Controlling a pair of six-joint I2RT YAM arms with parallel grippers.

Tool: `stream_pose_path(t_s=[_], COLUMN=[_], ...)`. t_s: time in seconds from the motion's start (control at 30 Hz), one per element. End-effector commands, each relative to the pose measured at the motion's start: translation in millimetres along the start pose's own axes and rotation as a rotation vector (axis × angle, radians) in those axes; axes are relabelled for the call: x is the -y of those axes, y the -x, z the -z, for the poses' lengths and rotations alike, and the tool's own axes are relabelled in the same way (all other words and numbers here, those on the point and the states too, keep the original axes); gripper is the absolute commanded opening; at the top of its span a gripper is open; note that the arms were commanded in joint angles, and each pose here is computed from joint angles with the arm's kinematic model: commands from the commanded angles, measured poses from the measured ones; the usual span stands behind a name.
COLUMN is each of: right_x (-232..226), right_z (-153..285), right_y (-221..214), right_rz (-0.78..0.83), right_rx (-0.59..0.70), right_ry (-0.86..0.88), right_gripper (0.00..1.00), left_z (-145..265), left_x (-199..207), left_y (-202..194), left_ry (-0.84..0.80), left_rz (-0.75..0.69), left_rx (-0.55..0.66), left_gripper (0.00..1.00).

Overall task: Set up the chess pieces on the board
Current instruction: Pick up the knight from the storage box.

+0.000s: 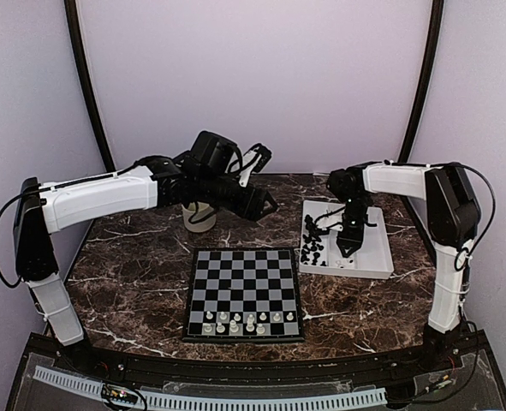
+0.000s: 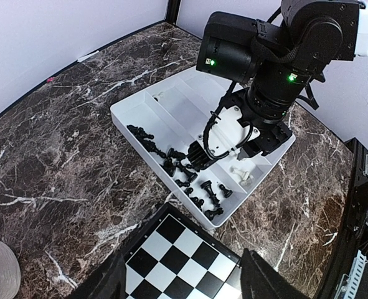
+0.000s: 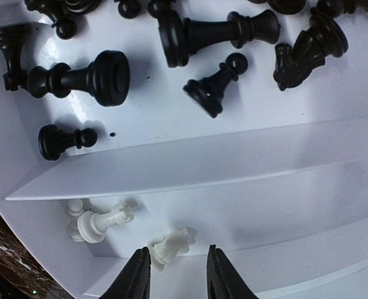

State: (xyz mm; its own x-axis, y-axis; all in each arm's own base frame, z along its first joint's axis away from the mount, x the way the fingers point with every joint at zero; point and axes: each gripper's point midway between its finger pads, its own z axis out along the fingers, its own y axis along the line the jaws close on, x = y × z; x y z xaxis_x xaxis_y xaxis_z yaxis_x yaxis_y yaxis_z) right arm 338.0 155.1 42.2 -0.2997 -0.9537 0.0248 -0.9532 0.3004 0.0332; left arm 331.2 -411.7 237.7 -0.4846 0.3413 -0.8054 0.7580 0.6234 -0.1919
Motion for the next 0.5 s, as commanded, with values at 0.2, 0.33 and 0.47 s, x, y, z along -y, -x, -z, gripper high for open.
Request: stream_pose_path(t_s=[0.2,0.33,0.47], right_x=[-3,-9,-14], right_z=[-3,-8,-14], right_y=[-15,-21,-27], right_rz=[-0.084,-0.089,-0.100], right_rx=[-0.113,-0.149,-0.172], right_ry=[-0.065,-0.059,-0.054], right_gripper=[0.32,0.33,0.35], left_z=[18,19,17], left_x=[0,0,1], left_y=[7,7,4], left_ry=[-0.002,-0.003,-0.011], left_rz=[0.014,0.017,0.020], left_rx=[0.040,0.043,0.039], left_gripper=[0.65,0.65,0.65])
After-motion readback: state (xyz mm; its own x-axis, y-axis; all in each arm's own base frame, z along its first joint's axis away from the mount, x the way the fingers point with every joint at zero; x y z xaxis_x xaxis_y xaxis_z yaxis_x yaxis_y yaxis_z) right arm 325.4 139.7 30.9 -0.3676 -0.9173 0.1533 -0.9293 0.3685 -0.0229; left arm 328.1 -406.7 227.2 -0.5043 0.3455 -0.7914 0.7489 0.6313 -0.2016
